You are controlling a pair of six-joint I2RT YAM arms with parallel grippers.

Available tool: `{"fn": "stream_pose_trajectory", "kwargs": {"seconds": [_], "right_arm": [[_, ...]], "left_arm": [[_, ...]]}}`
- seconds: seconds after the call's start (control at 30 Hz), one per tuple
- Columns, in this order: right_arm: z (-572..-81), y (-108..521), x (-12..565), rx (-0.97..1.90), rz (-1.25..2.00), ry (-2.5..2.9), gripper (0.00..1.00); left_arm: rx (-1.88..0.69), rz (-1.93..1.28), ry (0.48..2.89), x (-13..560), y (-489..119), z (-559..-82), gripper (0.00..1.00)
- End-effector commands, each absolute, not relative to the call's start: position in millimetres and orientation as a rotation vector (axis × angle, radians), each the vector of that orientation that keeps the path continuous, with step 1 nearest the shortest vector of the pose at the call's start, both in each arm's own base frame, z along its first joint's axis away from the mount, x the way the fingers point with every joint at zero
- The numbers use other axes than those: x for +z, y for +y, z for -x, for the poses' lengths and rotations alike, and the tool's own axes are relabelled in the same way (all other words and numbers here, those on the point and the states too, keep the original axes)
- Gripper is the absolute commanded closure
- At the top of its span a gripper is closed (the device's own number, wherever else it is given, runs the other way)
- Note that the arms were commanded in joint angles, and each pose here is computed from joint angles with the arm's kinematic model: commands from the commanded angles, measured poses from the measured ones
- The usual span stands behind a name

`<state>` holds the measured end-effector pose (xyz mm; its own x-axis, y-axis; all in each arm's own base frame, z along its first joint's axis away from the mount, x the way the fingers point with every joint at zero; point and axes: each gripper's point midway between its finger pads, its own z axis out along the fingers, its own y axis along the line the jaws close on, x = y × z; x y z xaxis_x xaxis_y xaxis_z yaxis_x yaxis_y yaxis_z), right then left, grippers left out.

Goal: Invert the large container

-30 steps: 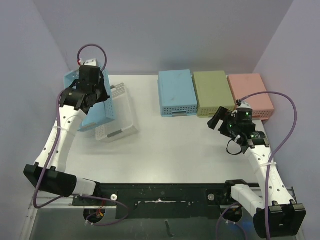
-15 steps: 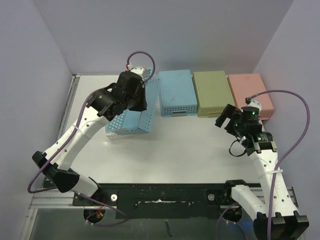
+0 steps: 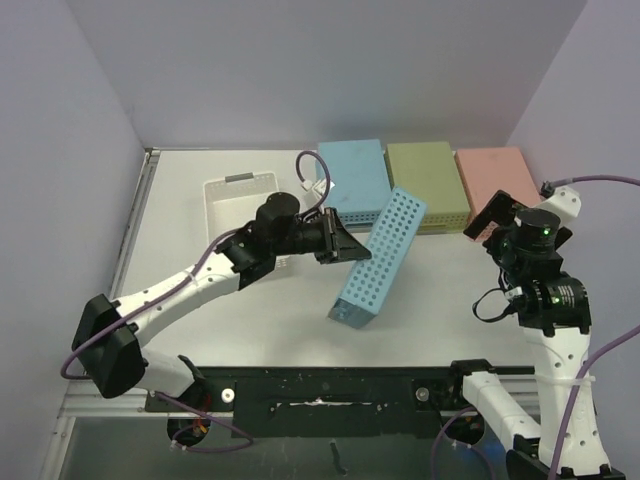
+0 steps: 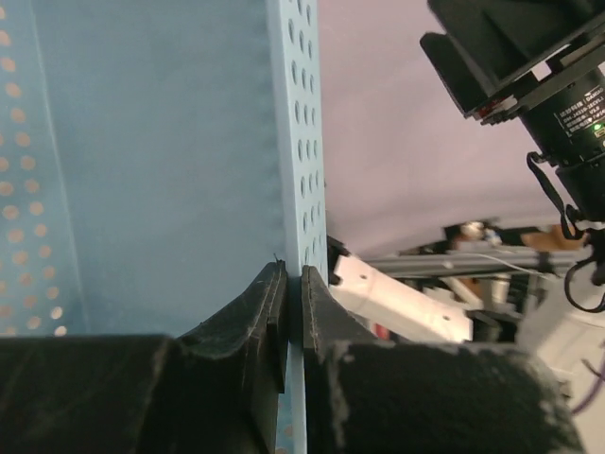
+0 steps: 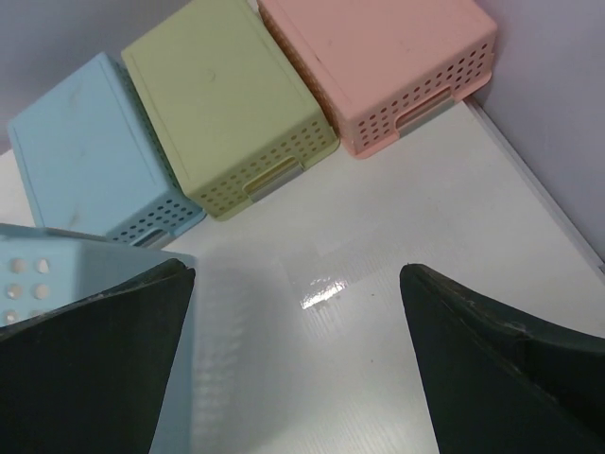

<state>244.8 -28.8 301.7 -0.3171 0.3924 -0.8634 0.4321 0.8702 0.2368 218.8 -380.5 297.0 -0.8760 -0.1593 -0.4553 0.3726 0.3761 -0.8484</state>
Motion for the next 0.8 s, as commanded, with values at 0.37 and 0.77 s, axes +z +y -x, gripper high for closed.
{"fn": "stream_pose_trajectory", "kwargs": {"seconds": [0.37, 0.77], "right_arm": [[-237, -37, 325, -0.076, -0.624, 1.885, 0.02], [-239, -35, 316, -0.071, -0.611, 1.909, 0.02]], "left_arm": [[-2.286, -0.084, 1.841, 320, -399, -179, 1.0], [-2.266, 0.028, 2.001, 251, -387, -188, 0.98]]}}
